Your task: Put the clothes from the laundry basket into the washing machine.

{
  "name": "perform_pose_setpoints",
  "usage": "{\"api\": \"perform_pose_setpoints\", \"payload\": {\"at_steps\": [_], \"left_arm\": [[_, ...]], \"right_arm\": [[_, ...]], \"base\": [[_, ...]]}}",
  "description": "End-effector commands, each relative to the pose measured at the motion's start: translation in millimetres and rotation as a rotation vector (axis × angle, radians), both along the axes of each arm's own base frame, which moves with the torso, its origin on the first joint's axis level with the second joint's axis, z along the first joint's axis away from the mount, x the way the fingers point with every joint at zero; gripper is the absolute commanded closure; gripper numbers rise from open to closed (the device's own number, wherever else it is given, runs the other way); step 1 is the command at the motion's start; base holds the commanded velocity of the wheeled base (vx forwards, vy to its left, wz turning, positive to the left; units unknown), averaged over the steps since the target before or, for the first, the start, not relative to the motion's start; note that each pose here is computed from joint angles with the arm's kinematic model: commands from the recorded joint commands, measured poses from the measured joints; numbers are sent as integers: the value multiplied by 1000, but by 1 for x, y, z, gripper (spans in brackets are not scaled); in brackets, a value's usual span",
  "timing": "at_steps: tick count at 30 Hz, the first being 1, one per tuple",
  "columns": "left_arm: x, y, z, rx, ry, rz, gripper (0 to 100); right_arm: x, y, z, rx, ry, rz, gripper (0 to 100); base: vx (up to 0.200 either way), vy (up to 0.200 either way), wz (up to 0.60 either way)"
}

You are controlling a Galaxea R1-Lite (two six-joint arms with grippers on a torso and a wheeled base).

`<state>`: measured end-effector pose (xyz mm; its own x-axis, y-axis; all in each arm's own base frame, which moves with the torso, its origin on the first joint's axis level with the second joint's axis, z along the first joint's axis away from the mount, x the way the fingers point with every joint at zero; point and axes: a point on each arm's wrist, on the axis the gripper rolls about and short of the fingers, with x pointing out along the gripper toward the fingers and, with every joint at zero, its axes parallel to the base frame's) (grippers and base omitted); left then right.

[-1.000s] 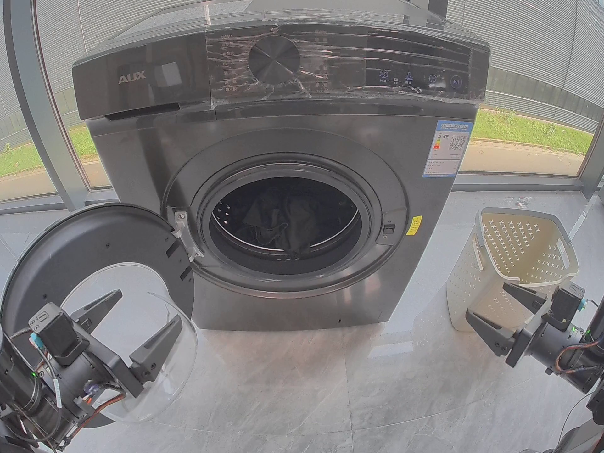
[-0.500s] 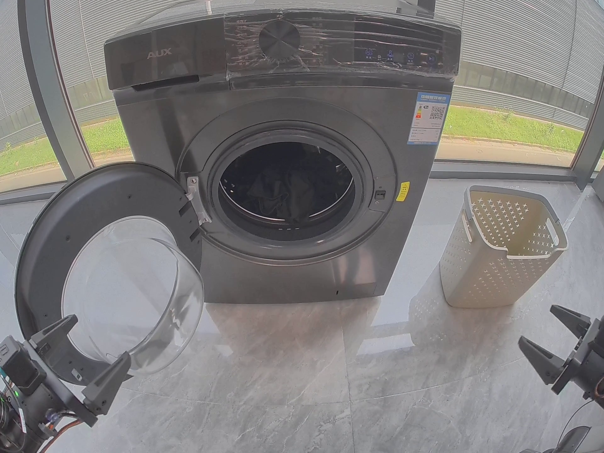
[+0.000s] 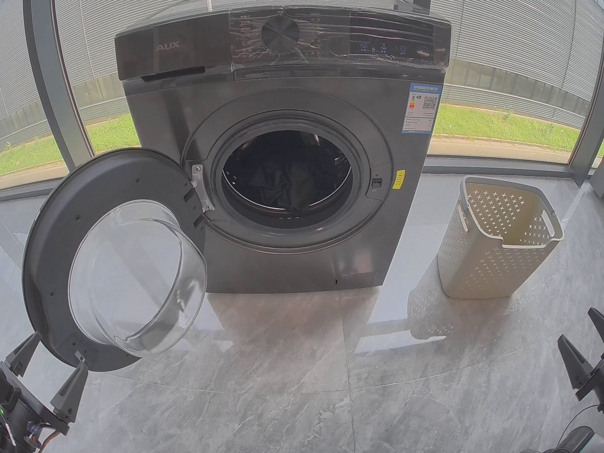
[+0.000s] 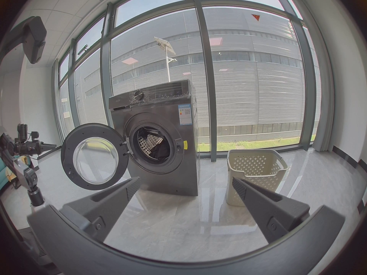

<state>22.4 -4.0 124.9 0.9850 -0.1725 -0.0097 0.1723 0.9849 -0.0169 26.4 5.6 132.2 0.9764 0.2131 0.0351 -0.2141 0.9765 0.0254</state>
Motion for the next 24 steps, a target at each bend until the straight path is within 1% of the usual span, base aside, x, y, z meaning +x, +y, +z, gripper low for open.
{"api": "perform_pose_setpoints", "payload": {"at_steps": [1, 2, 3, 4, 5, 7, 8, 9, 11, 13, 15, 17, 18, 19, 20, 21, 22, 23, 24], "left_arm": [[-9, 5, -8, -16, -22, 46, 0], [-10, 6, -9, -16, -19, 54, 0], [-12, 7, -10, -20, -22, 81, 0], [-12, 7, -10, -20, -22, 81, 0], [-16, 9, -12, -23, -34, 123, 0], [-20, 11, -16, -22, -44, 153, 0], [-20, 11, -16, -22, -44, 153, 0], [-26, 12, -21, -17, -50, 186, 0], [-28, 13, -24, -14, -48, 198, 0], [-36, 13, -37, -9, -17, 206, 0], [-37, 13, -41, -7, 15, 215, 0], [-37, 13, -40, -15, 7, 227, 0], [-37, 13, -40, -7, 7, 247, 0], [-37, 13, -40, 1, 8, 279, 0], [-38, 13, -40, 10, 8, 322, 0], [-38, 13, -40, 17, 9, 354, 0], [-38, 12, -40, 14, 10, 394, 0], [-40, 11, -40, 7, -7, 437, 0], [-43, 10, -41, -2, -35, 456, 0]], "right_arm": [[-5, -1, 3, 5, -43, -23, 0], [-5, -1, 3, 5, -44, -28, 0], [-5, -2, 4, 1, -55, -41, 0], [-5, -2, 4, 1, -55, -41, 0], [-8, -3, 5, -14, -79, -68, 0], [-12, -3, 4, -24, -102, -91, 0], [-12, -3, 4, -24, -102, -91, 0], [-16, -4, 3, -32, -130, -109, 0], [-18, -4, 2, -35, -142, -116, 0], [-25, -4, -3, -35, -174, -136, 0], [-30, -4, -8, -33, -180, -144, 0], [-37, -4, -18, -35, -161, -151, 0], [-44, -4, -33, -42, -114, -159, 0], [-49, -4, -49, -47, -43, -173, 0], [-49, -5, -57, -56, 32, -191, 0], [-49, -5, -59, -54, 53, -212, 0], [-48, -6, -57, -40, 55, -235, 0], [-48, -6, -56, -19, 47, -238, 0], [-48, -6, -56, -18, 48, -240, 0]], "base": [[-200, 0, 0], [-200, 0, 0], [0, 0, 0], [0, 0, 0], [0, 0, 0], [0, 0, 0], [0, 0, 0], [0, 0, 0], [0, 0, 0], [0, 0, 0], [0, 0, 0], [0, 0, 0], [0, 0, 0], [0, 0, 0], [0, 0, 0], [0, 0, 0], [0, 0, 0], [0, 0, 0], [0, 0, 0]]}}
